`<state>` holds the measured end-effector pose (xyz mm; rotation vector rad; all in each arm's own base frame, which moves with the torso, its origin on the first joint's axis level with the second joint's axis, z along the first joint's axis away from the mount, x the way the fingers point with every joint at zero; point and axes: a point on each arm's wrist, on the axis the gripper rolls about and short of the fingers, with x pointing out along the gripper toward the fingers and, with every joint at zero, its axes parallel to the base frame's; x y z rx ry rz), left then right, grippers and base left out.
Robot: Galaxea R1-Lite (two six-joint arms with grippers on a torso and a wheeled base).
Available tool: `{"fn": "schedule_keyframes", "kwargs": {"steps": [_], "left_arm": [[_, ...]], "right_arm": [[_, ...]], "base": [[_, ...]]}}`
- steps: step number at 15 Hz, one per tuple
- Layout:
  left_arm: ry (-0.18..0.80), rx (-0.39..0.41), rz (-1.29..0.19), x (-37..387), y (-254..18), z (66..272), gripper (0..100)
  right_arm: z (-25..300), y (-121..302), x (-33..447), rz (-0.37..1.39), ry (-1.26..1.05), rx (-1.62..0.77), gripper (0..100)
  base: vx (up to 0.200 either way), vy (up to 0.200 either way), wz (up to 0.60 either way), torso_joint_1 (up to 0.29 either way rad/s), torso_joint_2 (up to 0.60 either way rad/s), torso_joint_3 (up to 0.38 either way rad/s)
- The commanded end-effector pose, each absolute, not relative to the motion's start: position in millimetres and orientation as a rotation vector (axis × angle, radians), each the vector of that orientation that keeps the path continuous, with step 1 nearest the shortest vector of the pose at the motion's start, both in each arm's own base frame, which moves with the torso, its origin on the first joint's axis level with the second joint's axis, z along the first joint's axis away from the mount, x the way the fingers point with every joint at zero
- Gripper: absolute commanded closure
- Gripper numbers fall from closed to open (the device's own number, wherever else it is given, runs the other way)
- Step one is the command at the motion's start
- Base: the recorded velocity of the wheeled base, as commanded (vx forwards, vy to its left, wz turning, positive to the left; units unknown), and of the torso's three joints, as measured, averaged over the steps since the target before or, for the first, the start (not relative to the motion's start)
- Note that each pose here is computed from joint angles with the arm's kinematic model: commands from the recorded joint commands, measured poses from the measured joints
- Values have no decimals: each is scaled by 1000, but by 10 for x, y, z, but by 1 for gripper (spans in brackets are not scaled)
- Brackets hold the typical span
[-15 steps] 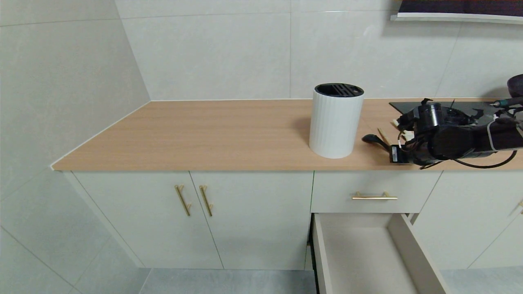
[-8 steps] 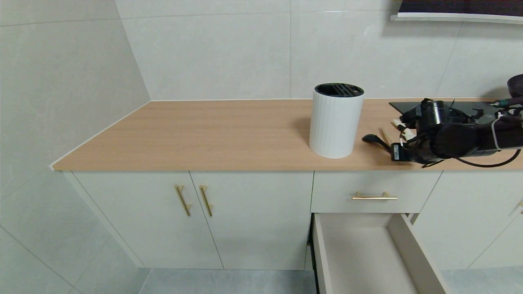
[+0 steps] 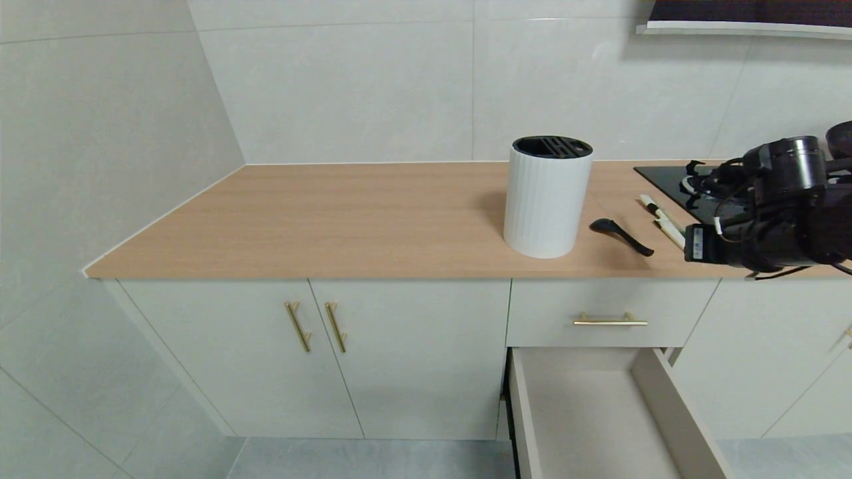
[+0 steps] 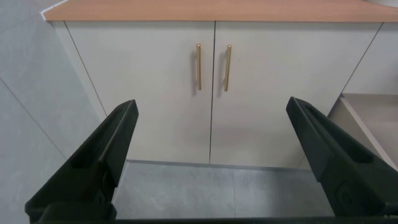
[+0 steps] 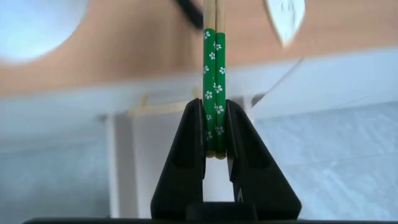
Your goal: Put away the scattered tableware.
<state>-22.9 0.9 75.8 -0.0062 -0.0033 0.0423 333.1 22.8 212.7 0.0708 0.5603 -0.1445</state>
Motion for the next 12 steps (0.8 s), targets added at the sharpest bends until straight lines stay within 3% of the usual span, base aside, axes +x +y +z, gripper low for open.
{"fn": "schedule_keyframes", "kwargs": {"steps": [1, 7, 10, 12], "left_arm": [[-3, -6, 43, -228, 9, 758, 0], [-3, -6, 43, -228, 9, 758, 0], [-3, -6, 43, -228, 9, 758, 0], [-3, -6, 43, -228, 9, 758, 0]], "right_arm": [[2344, 206, 2626, -60, 515, 96, 100], [2182, 326, 1819, 288, 653, 139, 100], [2023, 506, 1714, 432, 826, 67, 100], [1689, 708, 1861, 467, 1040, 13, 100]], "base": [[0, 0, 0, 0, 0, 0], [0, 0, 0, 0, 0, 0], [0, 0, 0, 0, 0, 0], [0, 0, 0, 0, 0, 0]]}}
